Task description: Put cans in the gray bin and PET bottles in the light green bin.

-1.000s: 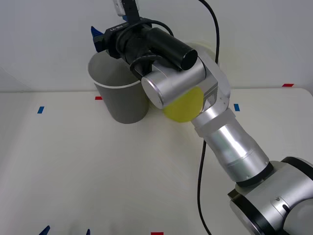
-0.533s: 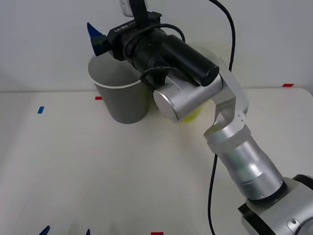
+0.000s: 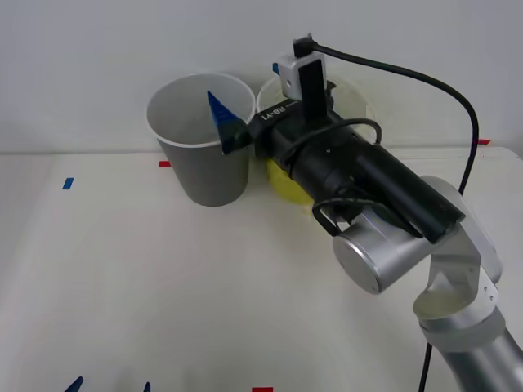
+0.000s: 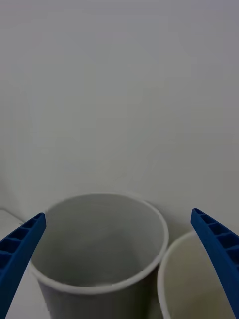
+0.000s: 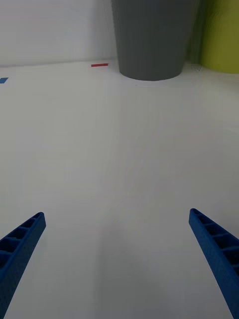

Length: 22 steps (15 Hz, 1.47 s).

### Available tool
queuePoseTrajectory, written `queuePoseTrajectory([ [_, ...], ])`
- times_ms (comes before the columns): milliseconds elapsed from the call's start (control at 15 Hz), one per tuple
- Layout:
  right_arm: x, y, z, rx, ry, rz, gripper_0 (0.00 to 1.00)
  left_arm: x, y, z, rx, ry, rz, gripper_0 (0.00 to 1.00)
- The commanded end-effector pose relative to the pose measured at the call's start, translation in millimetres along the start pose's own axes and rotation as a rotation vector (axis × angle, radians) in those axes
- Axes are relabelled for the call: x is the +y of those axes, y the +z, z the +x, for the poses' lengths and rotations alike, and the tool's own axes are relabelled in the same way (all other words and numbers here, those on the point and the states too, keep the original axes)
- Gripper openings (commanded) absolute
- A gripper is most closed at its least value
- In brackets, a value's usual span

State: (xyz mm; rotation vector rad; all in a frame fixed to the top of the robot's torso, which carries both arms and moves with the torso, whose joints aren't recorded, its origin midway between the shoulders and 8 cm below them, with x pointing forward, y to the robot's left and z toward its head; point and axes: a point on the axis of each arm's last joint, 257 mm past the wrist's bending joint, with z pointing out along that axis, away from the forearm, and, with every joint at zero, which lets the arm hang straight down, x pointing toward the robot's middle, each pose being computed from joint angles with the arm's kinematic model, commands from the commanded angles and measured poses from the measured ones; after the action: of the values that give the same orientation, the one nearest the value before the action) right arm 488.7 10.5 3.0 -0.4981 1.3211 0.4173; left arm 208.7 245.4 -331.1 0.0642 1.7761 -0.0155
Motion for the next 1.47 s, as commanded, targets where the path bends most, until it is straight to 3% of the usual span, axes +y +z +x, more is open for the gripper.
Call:
queuePoseTrajectory([
  [67,-15.3,-35,14,-0.022,0.01,0.036,1.0,0.0,0,0,0.0,0.0,0.0,1.0],
  [267,-34.5,-66,36,-0.031,0.009,0.076,1.0,0.0,0,0,0.0,0.0,0.0,1.0],
  [533,-57.0,-104,67,0.007,-0.021,0.106,1.0,0.0,0,0,0.0,0.0,0.0,1.0],
  [733,-74.2,-135,87,0.021,0.014,0.169,1.0,0.0,0,0,0.0,0.0,0.0,1.0],
  [1067,-76.0,-169,112,0.044,0.064,0.236,1.0,0.0,0,0,0.0,0.0,0.0,1.0],
  [1200,-76.6,-169,114,0.058,0.051,0.223,1.0,0.0,0,0,0.0,0.0,0.0,1.0],
  [1467,-84.4,-182,125,0.088,0.049,0.256,1.0,0.0,0,0,0.0,0.0,0.0,1.0],
])
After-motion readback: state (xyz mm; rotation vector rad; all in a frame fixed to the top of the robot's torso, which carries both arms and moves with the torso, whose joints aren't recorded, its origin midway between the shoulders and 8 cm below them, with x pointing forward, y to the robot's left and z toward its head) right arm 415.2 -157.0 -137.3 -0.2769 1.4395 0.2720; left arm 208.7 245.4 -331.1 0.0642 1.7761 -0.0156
